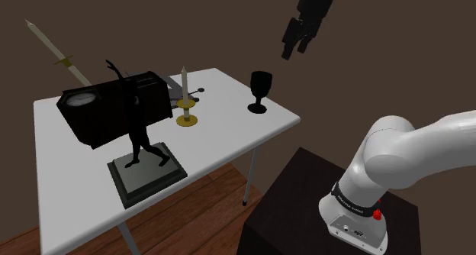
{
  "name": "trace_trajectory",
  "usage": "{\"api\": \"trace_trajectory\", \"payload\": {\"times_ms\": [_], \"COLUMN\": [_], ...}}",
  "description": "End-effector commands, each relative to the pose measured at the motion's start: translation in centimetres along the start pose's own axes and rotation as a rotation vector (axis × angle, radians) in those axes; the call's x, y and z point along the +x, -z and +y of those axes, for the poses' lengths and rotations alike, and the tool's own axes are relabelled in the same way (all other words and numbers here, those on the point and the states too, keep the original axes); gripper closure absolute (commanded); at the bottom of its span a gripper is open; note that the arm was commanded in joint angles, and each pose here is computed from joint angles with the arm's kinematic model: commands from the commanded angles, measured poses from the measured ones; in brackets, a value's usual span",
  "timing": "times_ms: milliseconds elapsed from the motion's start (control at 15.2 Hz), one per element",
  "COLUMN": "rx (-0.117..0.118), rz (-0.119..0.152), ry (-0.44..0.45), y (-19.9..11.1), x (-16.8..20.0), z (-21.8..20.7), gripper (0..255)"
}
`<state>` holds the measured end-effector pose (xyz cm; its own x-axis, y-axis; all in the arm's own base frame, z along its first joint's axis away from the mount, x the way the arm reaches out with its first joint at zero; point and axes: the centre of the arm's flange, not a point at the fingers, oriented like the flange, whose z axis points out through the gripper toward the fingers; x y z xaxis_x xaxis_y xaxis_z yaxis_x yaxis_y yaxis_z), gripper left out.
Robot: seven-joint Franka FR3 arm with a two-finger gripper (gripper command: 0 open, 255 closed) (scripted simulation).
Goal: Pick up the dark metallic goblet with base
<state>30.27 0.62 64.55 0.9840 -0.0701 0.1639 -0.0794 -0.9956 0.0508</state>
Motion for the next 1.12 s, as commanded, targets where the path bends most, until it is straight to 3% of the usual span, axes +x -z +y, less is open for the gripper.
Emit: {"api": "trace_trajectory", "payload": {"times_ms": [0,1056], "rx": [0.0,0.017], "rz": [0.0,-0.116], "ry": [0.0,-0.011], "y": [0.0,-13.2], "x": [0.0,14.5], "z": [0.0,10.9], "gripper": [0,0]}}
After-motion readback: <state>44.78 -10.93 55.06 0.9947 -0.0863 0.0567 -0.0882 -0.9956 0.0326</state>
